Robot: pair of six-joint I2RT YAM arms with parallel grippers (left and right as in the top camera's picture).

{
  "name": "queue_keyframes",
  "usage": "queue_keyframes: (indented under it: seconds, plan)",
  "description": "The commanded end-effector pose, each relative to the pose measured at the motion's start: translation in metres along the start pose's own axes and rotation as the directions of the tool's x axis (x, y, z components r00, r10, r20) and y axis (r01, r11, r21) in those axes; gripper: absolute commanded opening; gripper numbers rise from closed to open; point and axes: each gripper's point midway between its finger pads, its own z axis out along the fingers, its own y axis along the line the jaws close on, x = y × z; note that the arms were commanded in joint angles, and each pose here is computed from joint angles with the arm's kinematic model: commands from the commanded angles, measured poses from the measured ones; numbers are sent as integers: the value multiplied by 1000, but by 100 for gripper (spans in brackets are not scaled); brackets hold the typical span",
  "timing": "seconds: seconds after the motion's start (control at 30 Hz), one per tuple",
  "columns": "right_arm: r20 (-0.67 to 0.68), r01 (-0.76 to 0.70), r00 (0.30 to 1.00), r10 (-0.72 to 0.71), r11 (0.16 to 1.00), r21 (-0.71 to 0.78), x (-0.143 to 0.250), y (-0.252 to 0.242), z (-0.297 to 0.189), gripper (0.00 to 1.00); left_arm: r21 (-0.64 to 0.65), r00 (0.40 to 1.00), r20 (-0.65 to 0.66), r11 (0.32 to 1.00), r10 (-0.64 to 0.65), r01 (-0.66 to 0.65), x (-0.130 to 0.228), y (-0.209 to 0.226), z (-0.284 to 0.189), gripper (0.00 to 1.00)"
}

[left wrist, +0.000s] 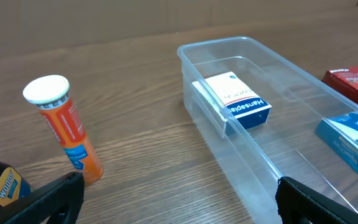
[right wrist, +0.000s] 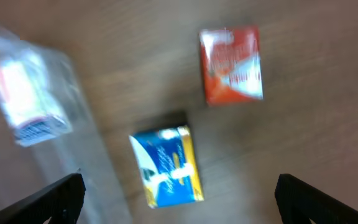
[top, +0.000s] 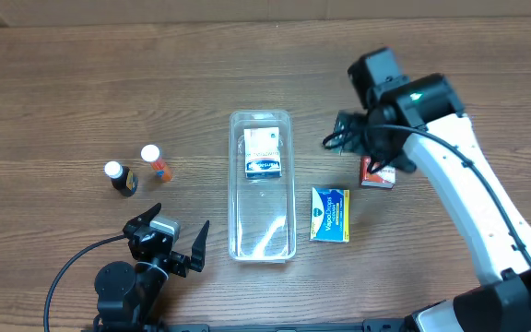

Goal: Pack container
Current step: 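Move the right gripper to the blue-yellow box and grasp it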

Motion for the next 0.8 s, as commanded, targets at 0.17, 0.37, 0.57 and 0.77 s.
queue_keyframes:
  seconds: [0.17, 0.37, 0.57, 0.77]
  plan:
    - [-272, 159, 942, -199, 974, -163, 91, 26, 94, 100, 3, 1000, 10, 1000, 21, -21, -1, 0, 0, 100]
    - [-287, 183, 932, -224, 970, -163, 119, 26, 123, 100, 3, 1000, 10, 1000, 21, -21, -1, 0, 0, 100]
    - [-287, 134, 945, -157, 986, -98, 123, 9, 148, 100, 3, 1000, 10, 1000, 21, -21, -1, 0, 0, 100]
    - [-267, 125, 953, -146, 988, -93, 112, 12, 150, 81, 3, 1000, 10, 1000, 21, -21, -1, 0, 0, 100]
